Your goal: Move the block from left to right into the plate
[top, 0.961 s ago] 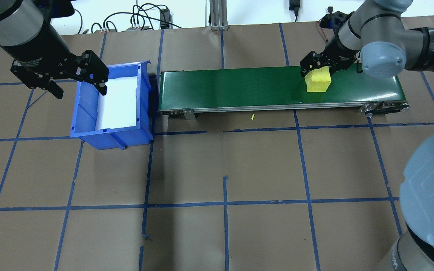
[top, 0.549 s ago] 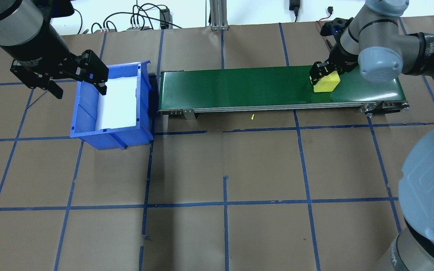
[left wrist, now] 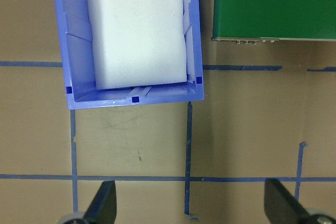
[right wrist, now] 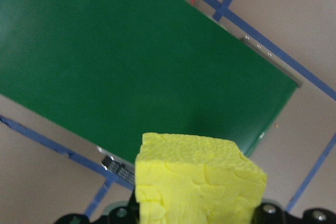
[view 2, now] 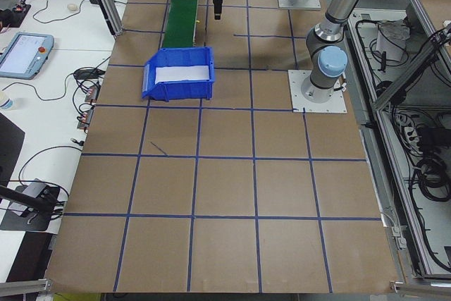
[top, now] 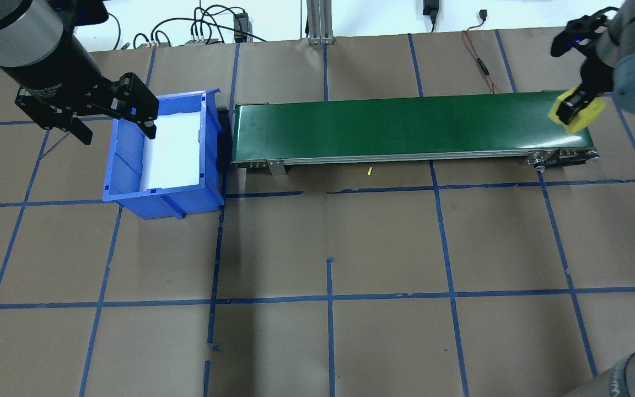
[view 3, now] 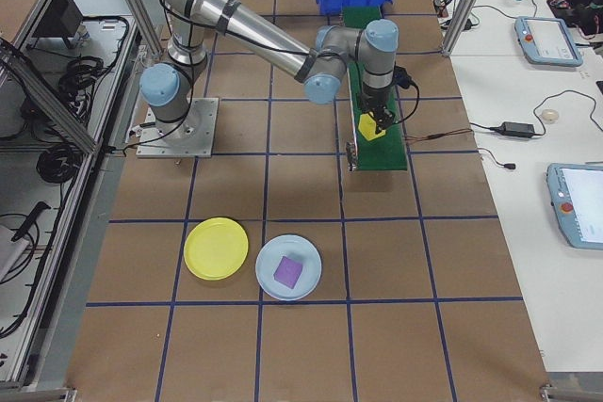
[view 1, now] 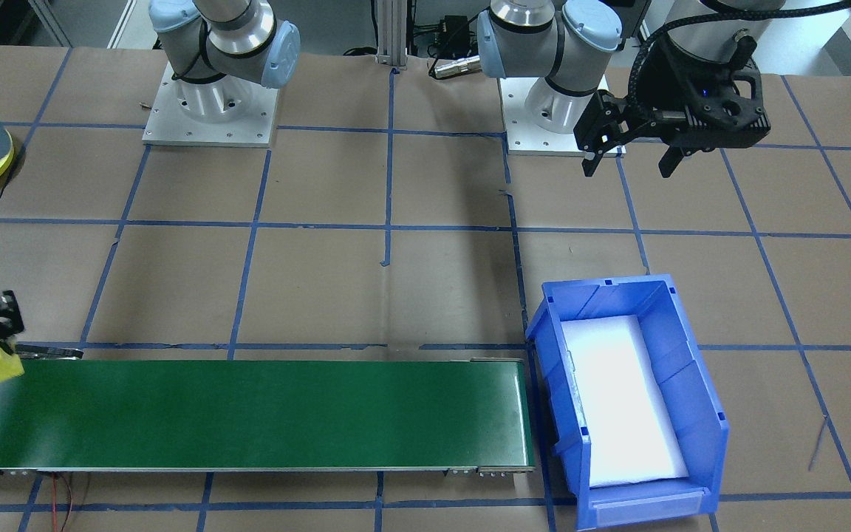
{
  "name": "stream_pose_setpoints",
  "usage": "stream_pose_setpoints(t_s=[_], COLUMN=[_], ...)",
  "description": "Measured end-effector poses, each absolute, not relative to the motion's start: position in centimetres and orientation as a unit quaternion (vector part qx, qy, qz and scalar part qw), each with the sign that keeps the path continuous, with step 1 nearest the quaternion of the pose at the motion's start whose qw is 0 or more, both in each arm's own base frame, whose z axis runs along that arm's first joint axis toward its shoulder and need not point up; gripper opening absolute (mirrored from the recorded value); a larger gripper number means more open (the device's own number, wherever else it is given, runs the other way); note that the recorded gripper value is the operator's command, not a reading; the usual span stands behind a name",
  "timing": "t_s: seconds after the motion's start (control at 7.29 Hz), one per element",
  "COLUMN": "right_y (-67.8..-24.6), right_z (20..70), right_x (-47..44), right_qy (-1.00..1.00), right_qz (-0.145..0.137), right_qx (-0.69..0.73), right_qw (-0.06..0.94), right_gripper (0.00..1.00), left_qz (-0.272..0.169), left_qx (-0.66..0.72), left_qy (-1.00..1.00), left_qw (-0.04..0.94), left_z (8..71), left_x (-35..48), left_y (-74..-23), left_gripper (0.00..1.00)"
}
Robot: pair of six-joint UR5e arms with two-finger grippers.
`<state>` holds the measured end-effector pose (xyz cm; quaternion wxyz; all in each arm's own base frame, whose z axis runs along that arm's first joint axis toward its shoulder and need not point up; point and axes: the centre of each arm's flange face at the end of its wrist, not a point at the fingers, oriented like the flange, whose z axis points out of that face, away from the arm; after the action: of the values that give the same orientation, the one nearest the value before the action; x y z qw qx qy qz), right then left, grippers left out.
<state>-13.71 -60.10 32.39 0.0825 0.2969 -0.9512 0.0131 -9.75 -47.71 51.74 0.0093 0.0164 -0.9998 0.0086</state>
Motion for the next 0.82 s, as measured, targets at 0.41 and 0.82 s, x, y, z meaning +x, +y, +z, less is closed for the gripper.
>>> stream_pose_setpoints(t_s=[0.41, 0.82], right_y=[-45.9, -31.7], right_z=[29.3, 24.7], right_x=[-33.2, -44.1], right_qy=[-0.953, -0.96], right_qz=[-0.045, -0.046], right_qx=[0.298, 0.275], right_qw=[0.04, 0.031], right_gripper=[0.53, 0.53], left_qz=[0.009, 0.009], left_qx=[0.017, 0.017], left_qy=[-1.0, -1.0], left_qw=[0.009, 0.009], left_z=[51.7, 51.7], left_x=[-9.8, -9.7], left_y=[-47.7, -47.7], left_gripper=[1.0, 1.0])
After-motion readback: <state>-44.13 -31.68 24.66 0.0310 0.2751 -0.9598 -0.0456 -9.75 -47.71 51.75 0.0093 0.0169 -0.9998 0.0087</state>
